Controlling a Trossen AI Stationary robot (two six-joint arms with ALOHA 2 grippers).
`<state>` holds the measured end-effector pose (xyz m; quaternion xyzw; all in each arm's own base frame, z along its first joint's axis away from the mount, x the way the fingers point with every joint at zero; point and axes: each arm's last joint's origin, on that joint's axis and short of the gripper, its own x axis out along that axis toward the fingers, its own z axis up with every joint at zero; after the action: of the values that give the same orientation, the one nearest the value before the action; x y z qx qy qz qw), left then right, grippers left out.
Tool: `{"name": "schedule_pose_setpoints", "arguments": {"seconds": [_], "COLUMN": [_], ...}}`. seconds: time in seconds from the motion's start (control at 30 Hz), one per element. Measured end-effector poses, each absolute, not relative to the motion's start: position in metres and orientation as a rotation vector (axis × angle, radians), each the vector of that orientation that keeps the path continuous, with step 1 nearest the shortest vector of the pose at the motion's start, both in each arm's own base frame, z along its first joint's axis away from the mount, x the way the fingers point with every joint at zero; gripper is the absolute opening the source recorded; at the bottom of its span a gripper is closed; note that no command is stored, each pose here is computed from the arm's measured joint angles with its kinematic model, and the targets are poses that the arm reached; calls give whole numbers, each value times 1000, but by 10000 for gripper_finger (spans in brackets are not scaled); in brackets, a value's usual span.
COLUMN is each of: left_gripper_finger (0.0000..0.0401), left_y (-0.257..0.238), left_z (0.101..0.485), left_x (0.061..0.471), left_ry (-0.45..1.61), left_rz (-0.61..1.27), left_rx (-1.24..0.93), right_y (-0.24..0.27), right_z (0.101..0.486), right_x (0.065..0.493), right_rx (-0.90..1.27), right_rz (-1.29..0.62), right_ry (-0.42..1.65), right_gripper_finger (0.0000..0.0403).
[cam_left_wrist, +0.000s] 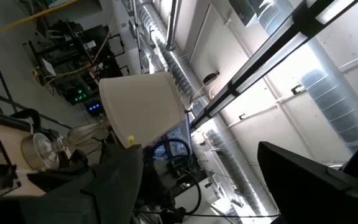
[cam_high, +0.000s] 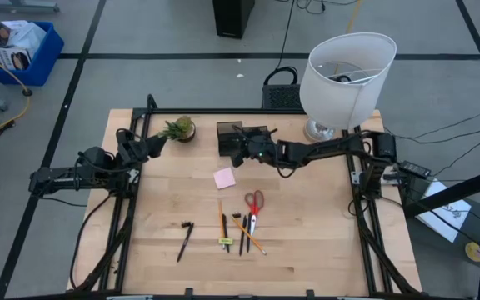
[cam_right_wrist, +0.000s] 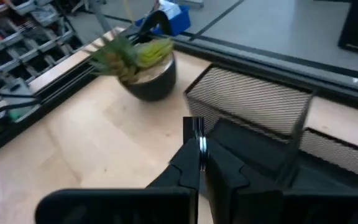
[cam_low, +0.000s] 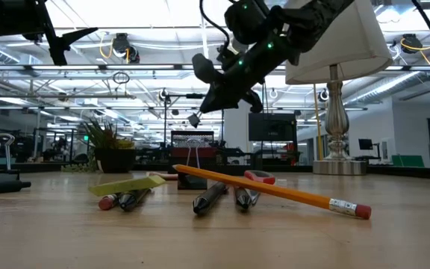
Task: Pick and place office supplies into organizer
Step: Put the black binder clip into the black desk organizer
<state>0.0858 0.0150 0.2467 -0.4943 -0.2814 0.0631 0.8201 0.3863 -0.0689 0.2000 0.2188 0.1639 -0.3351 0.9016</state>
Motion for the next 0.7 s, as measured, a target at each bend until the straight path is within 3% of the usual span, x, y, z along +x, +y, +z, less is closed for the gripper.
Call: {"name": "schedule_pose_setpoints", "arguments": {"seconds": [0.4,0.7], "left_gripper_finger": [321,321], "left_y": [15,15], "left_z": [247,247], "left_x": [86,86], "left_ry": [-598,-592], "left_rz": [136,125], "left_rx": [-1052,-1051], "right_y": [-84,-97], "right_z": [165,175], "right_x": [392,394], "right_rx": [548,530], "right_rz": [-656,-649], "right_ry": [435,324], "right_gripper_finger": [4,5]}}
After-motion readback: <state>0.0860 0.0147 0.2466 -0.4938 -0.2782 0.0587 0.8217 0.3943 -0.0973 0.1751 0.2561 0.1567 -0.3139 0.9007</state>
